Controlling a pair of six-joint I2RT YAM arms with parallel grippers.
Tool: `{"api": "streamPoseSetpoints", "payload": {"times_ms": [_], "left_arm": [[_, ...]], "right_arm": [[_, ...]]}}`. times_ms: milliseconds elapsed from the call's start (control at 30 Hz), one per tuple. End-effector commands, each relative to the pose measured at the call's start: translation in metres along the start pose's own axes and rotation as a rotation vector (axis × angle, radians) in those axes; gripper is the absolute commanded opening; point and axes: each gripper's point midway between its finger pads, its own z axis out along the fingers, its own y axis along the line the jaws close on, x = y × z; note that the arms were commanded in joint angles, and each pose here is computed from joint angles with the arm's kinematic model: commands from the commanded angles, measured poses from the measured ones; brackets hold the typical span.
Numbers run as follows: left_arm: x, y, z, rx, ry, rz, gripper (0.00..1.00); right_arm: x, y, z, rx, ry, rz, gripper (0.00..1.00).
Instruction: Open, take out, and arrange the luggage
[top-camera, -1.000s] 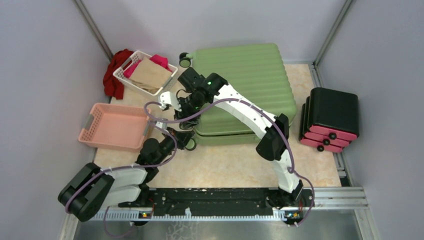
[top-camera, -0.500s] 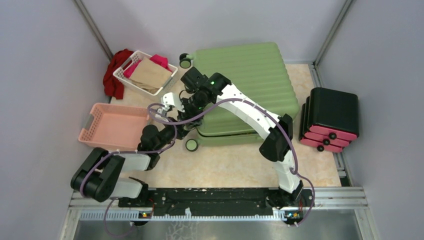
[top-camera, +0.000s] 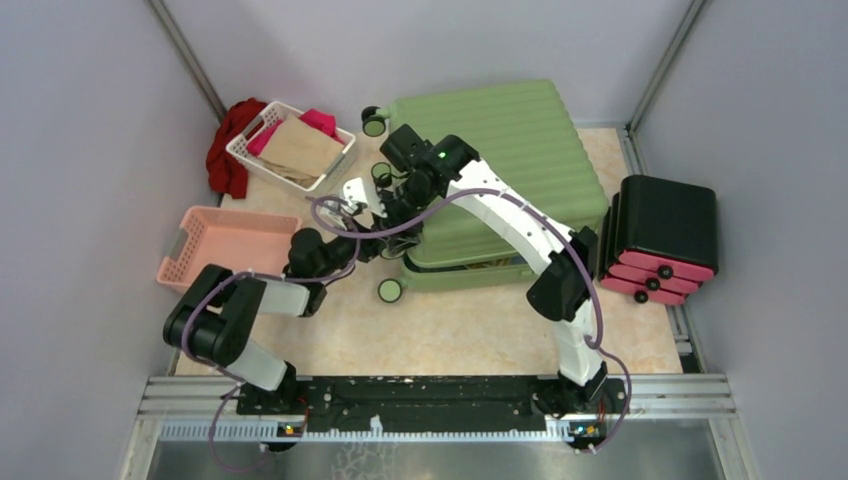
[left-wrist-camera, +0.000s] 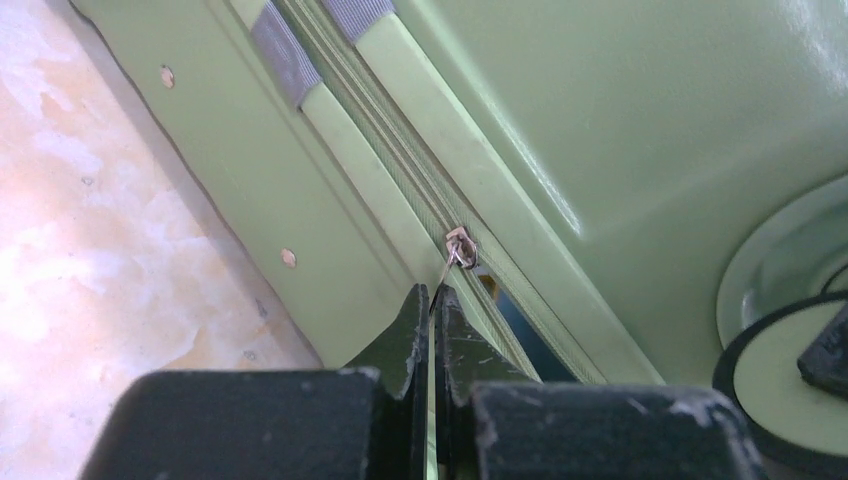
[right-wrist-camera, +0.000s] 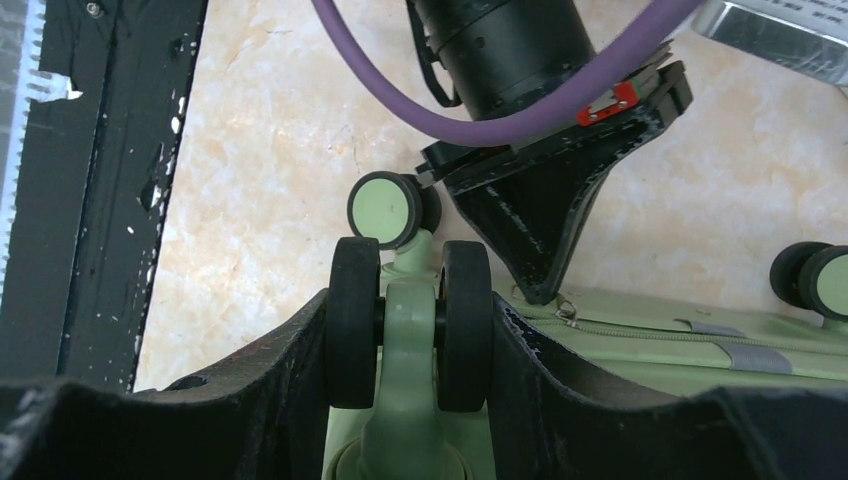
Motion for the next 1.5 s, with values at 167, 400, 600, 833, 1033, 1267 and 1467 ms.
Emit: {"api": "streamPoseSetpoints", "payload": {"times_ms": [167, 400, 600, 833, 1033, 1267, 1467], "left_arm": [[0.0, 0.079, -0.001, -0.272, 0.001, -0.094, 0.0], [-0.018, 0.099, 0.013, -0.321, -0.019, -0.141, 0.0], [-0.042, 0.111, 0.031, -0.328, -0.04, -0.167, 0.0], [-0.055, 0.107, 0.045, -0.279, -0.046, -0.173, 0.0], [-0.051, 0.071, 0.03, -0.104, -0.078, -0.146, 0.0], [-0.031, 0.022, -0.019, 0.063, -0.102, -0.01, 0.19], [-0.022, -0.013, -0.052, 0.159, -0.161, 0.305, 0.67]], "right_arm": [[-0.026, 0.026, -0.097, 0.12, -0.091, -0.105, 0.0], [-0.022, 0.033, -0.098, 0.094, -0.091, -0.112, 0.0], [-0.017, 0.05, -0.096, 0.035, -0.097, -0.12, 0.0], [-0.014, 0.058, -0.094, 0.005, -0.103, -0.122, 0.0], [-0.016, 0.057, -0.095, 0.014, -0.106, -0.123, 0.0], [-0.014, 0.059, -0.09, -0.007, -0.111, -0.112, 0.0], [-0.011, 0.066, -0.085, -0.05, -0.115, -0.103, 0.0]]}}
